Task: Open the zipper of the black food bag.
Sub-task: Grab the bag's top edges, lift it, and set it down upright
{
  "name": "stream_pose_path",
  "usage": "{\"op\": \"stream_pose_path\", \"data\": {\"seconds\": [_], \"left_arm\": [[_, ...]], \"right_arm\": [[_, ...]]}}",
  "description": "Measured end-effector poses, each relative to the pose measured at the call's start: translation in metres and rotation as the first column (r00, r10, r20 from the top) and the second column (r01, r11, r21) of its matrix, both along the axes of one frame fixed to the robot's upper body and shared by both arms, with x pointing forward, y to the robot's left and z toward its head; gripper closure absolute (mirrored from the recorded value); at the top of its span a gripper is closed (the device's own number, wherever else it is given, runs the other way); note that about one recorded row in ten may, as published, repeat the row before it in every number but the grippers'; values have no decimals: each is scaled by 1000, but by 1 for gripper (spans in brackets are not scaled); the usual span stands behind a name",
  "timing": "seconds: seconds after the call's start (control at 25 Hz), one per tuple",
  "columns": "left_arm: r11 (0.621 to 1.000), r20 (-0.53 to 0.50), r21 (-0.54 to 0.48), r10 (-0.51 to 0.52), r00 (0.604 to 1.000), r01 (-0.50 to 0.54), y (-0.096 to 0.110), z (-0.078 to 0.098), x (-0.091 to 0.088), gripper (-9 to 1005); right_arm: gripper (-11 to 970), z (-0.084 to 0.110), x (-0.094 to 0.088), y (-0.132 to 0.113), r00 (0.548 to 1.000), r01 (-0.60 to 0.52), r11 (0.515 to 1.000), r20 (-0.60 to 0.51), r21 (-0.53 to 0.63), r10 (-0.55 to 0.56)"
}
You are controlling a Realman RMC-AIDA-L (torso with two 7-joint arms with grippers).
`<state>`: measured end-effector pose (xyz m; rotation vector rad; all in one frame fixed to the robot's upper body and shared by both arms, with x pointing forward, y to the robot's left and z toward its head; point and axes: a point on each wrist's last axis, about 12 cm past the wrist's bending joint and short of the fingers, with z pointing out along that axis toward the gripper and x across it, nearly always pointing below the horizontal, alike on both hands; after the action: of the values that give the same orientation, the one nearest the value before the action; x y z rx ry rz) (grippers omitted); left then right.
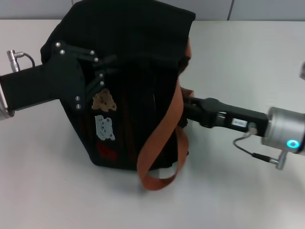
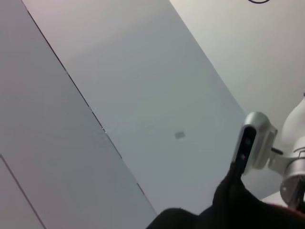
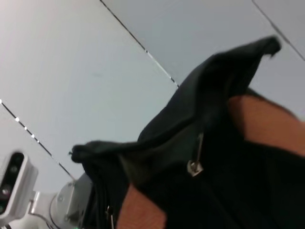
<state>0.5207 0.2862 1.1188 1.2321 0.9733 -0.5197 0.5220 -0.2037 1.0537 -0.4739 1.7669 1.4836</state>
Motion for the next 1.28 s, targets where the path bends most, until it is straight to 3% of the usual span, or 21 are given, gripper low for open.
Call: {"op": "stream_pose_path", "data": {"seconds": [0.44,1.28], "left_arm": [[1000,-1,-3,10,1000,-10,3,-8,-9,925],[1000,-7,-22,-19,1000,18,-1,-15,-17,925]], "right_arm": [[623,9,-9,-26,999,43,995,0,89,-43],[627,18,3,-7,999,24,990,22,141,-27]]}}
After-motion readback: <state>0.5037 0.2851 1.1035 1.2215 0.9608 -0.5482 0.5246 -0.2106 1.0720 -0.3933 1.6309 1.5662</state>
